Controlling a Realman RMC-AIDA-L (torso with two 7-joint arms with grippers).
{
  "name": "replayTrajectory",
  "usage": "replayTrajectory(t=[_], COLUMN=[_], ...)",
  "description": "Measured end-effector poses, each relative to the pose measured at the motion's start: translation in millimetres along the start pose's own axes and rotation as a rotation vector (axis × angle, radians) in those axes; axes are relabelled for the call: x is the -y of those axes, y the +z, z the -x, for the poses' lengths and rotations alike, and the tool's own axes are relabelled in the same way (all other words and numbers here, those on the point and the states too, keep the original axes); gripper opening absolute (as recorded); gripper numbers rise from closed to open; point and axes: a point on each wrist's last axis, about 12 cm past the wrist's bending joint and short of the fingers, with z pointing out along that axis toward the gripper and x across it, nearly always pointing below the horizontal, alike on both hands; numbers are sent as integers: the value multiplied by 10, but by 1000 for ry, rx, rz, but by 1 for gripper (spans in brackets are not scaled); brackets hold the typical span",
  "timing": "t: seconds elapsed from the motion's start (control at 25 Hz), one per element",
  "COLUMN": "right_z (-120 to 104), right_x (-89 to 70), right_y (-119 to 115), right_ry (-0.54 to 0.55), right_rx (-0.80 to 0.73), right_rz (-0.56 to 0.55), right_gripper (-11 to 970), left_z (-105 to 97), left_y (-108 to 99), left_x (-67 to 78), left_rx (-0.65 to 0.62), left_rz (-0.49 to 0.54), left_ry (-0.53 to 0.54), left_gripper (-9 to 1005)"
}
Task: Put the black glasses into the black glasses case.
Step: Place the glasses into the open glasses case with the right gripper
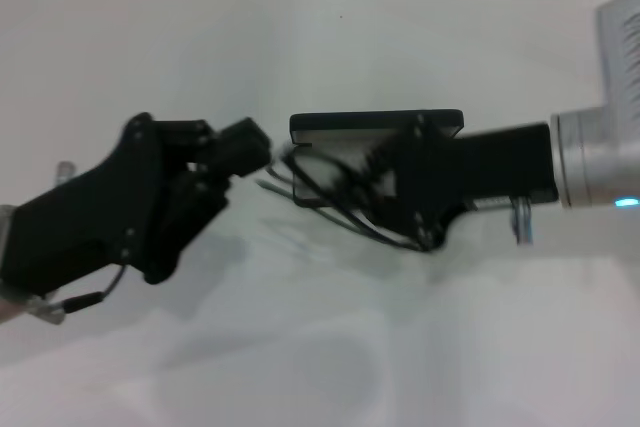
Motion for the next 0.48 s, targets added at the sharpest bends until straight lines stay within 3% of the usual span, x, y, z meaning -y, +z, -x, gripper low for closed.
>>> replayTrajectory(t=[0.2, 0.48], right_z=[306, 485], right_x=[-30, 35], right_y=[4, 239], right_ry=[-120, -246], right_rx=[-383, -629], right_rz=[-92, -124], right_gripper=[111, 111], left_z=[37, 24], left_y=[-117, -129], left_x=[62, 78], left_rx=[15, 13], left_rz=[47, 51], left_ry=[32, 32], left_gripper=[48, 48])
